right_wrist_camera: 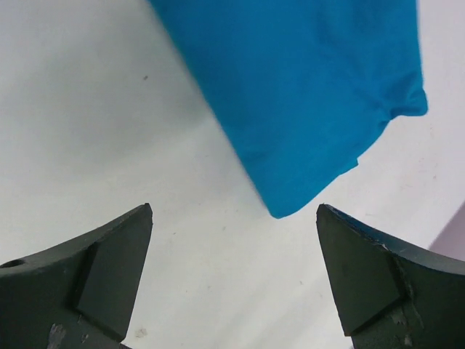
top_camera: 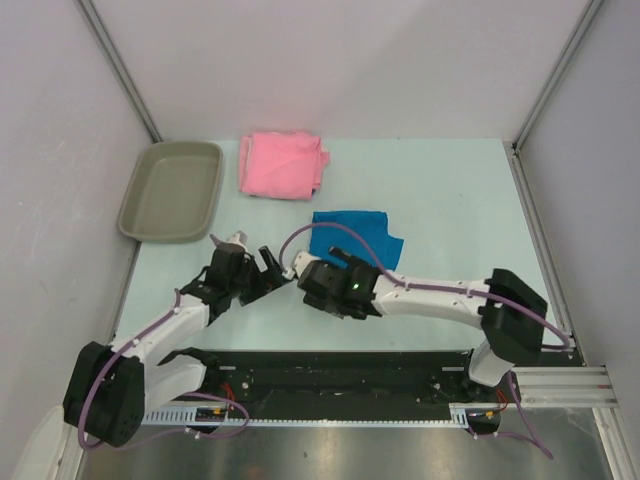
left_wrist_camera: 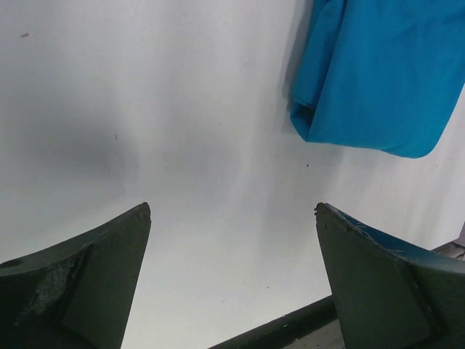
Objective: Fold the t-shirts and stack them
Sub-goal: Fold the tshirt
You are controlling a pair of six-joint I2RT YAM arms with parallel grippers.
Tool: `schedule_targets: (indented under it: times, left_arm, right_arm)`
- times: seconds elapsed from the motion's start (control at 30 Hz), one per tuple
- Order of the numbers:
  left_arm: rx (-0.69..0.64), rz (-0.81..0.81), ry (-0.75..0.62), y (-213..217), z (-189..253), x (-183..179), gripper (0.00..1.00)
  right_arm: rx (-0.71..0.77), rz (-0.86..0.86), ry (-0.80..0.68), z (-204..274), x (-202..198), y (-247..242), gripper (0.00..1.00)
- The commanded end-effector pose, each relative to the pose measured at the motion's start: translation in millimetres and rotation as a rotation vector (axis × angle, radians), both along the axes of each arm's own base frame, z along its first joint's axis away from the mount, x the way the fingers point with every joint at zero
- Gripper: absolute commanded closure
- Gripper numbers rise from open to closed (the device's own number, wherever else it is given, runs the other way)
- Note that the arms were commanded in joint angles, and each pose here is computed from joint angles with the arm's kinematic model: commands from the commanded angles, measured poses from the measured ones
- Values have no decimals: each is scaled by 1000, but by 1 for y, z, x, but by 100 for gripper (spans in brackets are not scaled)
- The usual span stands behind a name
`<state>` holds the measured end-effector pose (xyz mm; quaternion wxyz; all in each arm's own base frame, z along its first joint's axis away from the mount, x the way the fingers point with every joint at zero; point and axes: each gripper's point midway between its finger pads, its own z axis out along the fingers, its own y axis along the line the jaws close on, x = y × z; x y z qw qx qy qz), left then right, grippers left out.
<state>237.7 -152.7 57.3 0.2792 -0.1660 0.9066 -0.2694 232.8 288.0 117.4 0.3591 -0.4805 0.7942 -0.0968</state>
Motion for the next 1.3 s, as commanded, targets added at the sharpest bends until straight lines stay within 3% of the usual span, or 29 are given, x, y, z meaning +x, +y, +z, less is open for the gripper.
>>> schedule_targets:
  times: [0.0,0.2,0.43,0.7,0.87,0.97,1.07,1.1,1.17,1.2,1.27]
  left_arm:
    - [-32,41,-77,1,13,8,0]
    - [-15,26,-91,5,11,1,0]
    - [-15,13,-96,6,6,-3,0]
    - [23,23,-66,13,-7,0,0]
    - [31,36,-21,18,-19,3,0]
    - [21,38,-6,18,-20,6,0]
    - [22,44,11,19,-24,6,0]
    - [24,45,15,19,-25,6,0]
    - [24,44,11,19,-25,7,0]
    - [23,42,11,19,-24,7,0]
    - [6,19,16,15,-24,5,0]
  right_arm:
    - [-261,45,-55,-32,-10,-19,1]
    - [-407,42,-234,-52,4,-22,1]
    - [-384,24,-407,-55,28,1,1]
    - [-360,50,-398,-92,44,8,3]
    - [-366,34,-344,-114,60,-3,9]
    - [-357,20,-308,-122,67,-10,18]
    - [-351,5,-287,-125,70,-16,38]
    - [-352,0,-280,-126,68,-17,58]
    - [-346,-10,-274,-124,67,-19,79]
    - [-357,-14,-264,-125,65,-22,100]
    - [-334,-50,-256,-121,62,-26,100]
